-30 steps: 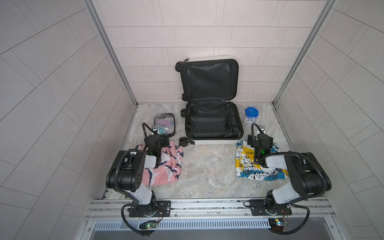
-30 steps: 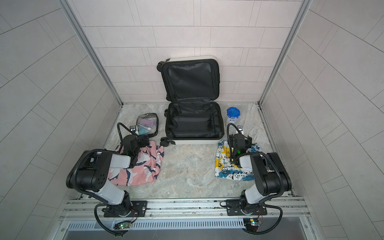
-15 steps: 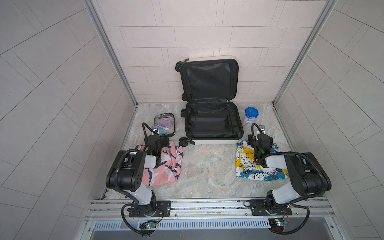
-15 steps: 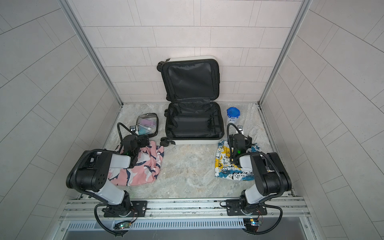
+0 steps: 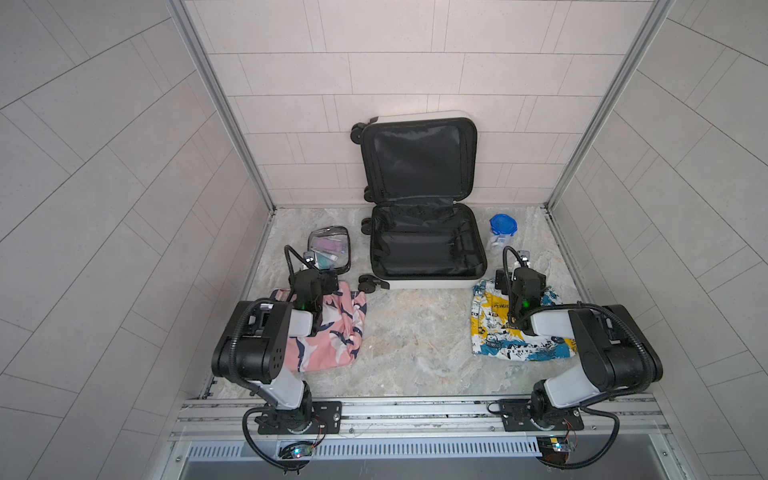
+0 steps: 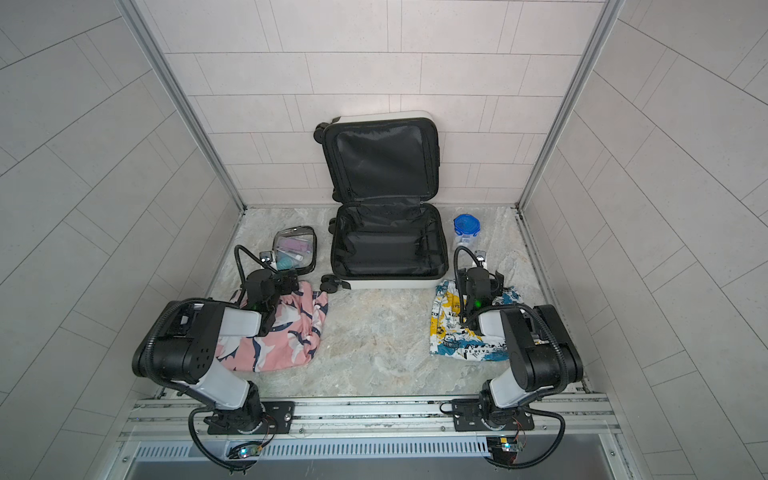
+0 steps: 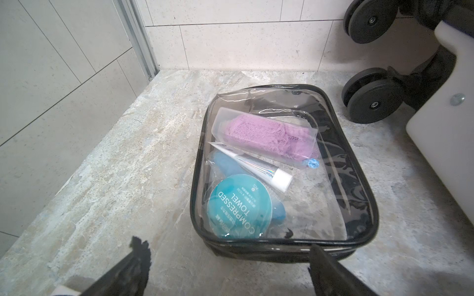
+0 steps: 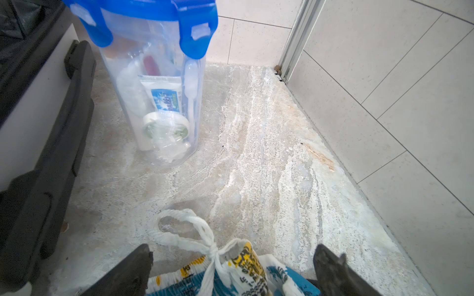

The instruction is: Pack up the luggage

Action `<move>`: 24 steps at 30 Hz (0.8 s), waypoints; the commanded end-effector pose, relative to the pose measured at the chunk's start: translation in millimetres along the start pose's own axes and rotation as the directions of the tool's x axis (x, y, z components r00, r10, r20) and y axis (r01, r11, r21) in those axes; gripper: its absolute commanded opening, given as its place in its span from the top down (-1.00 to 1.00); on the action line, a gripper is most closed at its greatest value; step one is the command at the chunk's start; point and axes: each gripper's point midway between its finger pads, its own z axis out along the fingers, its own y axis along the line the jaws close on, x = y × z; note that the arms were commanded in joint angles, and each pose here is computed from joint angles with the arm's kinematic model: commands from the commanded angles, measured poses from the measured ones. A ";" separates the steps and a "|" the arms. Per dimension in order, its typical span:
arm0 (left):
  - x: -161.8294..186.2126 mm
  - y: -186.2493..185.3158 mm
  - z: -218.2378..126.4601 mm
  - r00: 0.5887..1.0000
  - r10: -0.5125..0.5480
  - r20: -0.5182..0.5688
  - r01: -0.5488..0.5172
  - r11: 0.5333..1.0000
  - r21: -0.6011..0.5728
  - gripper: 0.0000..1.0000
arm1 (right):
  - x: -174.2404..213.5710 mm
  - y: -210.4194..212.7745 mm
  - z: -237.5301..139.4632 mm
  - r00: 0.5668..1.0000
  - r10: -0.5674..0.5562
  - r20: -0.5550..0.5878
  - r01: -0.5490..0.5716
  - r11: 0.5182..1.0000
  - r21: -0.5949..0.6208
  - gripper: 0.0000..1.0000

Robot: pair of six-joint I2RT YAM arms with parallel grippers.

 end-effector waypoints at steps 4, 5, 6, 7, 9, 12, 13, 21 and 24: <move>-9.3 0.5 -1.7 0.999 0.007 0.033 -0.007 1.000 0.004 -1.00 | -3.8 -3.4 -3.0 1.000 0.012 0.015 -0.012 1.000 0.014 -0.99; -9.3 1.1 -1.4 0.999 0.005 0.033 -0.005 1.000 0.002 -1.00 | -3.6 -3.4 -3.1 1.000 0.012 0.015 -0.012 1.000 0.015 -0.99; -9.5 0.9 -1.5 0.999 0.005 0.033 -0.005 1.000 0.004 -1.00 | -3.9 -3.4 -3.1 1.000 0.011 0.015 -0.012 1.000 0.015 -1.00; -9.3 0.5 -1.7 0.999 0.005 0.033 -0.006 1.000 0.006 -1.00 | -4.0 -3.7 -3.0 1.000 0.011 0.015 -0.011 1.000 0.016 -1.00; -9.2 0.7 -1.8 0.999 0.006 0.033 -0.006 1.000 0.004 -1.00 | -3.7 -3.7 -3.0 1.000 0.011 0.014 -0.011 1.000 0.015 -1.00; -9.6 0.6 -1.6 0.999 0.004 0.033 -0.005 1.000 0.005 -1.00 | -3.2 -3.3 -3.0 1.000 0.011 0.013 -0.011 1.000 0.015 -1.00; -9.0 0.9 -1.4 1.000 0.006 0.031 -0.006 1.000 0.004 -1.00 | -4.0 -3.1 -3.5 1.000 0.011 0.016 -0.011 1.000 0.014 -0.99; -23.8 12.1 -12.7 0.998 -0.024 0.054 0.026 0.999 -0.046 -1.00 | -19.6 -7.7 -14.7 1.000 0.002 0.007 -0.002 1.000 0.010 -1.00; -34.0 18.7 -17.8 0.999 -0.030 0.042 0.034 0.996 -0.081 -1.00 | -24.4 -12.1 -21.4 1.000 0.002 -0.023 -0.001 1.000 0.018 -0.99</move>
